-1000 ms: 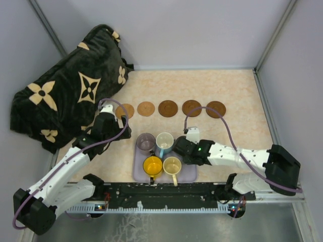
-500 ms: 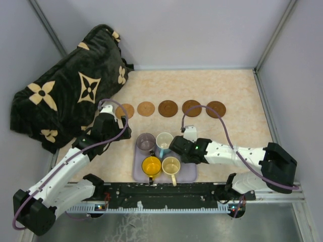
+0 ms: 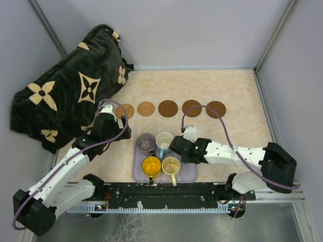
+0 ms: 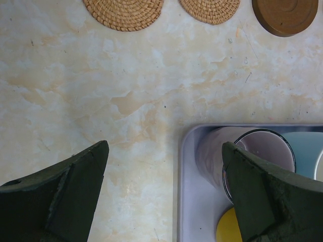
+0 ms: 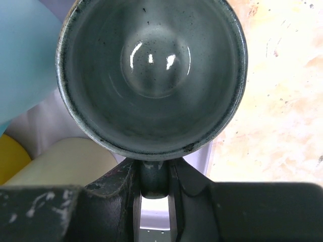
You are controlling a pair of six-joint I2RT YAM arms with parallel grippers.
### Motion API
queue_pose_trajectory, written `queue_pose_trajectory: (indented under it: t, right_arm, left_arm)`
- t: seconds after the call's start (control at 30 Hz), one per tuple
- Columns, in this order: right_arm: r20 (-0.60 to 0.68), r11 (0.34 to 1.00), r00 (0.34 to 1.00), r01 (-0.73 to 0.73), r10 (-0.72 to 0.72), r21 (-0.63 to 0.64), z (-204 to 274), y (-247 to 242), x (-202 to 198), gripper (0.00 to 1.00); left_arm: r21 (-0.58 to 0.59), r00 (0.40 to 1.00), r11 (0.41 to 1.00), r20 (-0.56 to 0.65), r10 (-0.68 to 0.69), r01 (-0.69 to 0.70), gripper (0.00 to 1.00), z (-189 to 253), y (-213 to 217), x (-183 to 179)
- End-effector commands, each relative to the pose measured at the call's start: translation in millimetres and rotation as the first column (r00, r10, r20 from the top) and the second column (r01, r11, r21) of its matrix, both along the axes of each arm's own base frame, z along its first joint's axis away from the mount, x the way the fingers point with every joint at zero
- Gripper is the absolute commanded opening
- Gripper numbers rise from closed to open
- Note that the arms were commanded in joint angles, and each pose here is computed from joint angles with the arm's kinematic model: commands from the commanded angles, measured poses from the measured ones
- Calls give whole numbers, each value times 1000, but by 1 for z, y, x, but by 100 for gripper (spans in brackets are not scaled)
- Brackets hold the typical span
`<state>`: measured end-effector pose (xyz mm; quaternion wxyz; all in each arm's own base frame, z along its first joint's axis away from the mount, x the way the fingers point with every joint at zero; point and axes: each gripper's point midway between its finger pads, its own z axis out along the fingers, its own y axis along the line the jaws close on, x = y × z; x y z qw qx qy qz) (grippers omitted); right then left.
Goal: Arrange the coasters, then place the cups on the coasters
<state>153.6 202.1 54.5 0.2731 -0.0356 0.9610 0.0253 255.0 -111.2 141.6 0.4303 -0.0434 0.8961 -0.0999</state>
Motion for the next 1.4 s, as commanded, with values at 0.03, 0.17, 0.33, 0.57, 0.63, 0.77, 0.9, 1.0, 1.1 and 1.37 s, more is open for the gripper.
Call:
queue_pose_trajectory:
  t: [0.03, 0.17, 0.33, 0.57, 0.63, 0.77, 0.9, 1.0, 1.1, 1.37]
  right_arm:
    - [86, 1000, 996, 5, -3, -26, 24, 3, 17, 0]
    - [157, 998, 987, -8, 17, -56, 44, 3, 30, 0]
    - [234, 995, 971, -24, 46, -95, 71, 3, 45, 0]
    - [380, 981, 924, 36, 39, -189, 108, -14, 73, 0]
    - [408, 981, 913, 69, 13, -184, 116, -22, 85, 0]
    - [457, 985, 888, 124, -55, -121, 129, -40, 112, 0]
    - [496, 985, 859, 166, -122, -45, 145, -63, 141, 0]
    - [527, 979, 836, 199, -154, -31, 155, -81, 163, 0]
    - [556, 975, 815, 220, -160, -42, 162, -96, 183, 0]
    - [547, 958, 806, 286, -225, -27, 142, -150, 231, 0]
  left_arm:
    - [-23, 1000, 1000, 22, -10, 10, 99, 5, -4, 1]
    - [-26, 1000, 1000, 27, -8, 9, 99, 6, -4, 1]
    - [-31, 1000, 999, 31, -5, 6, 99, 7, -4, 1]
    - [-39, 999, 999, 34, -8, 10, 99, 7, -5, 1]
    - [-42, 999, 999, 36, -10, 12, 99, 7, -6, 2]
    - [-46, 999, 999, 38, -14, 15, 99, 8, -7, 2]
    - [-47, 999, 999, 38, -15, 17, 99, 7, -8, 2]
    - [-48, 999, 999, 38, -16, 18, 99, 7, -8, 3]
    - [-49, 999, 999, 37, -17, 19, 99, 6, -9, 4]
    - [-57, 999, 998, 32, -21, 23, 99, 6, -12, 5]
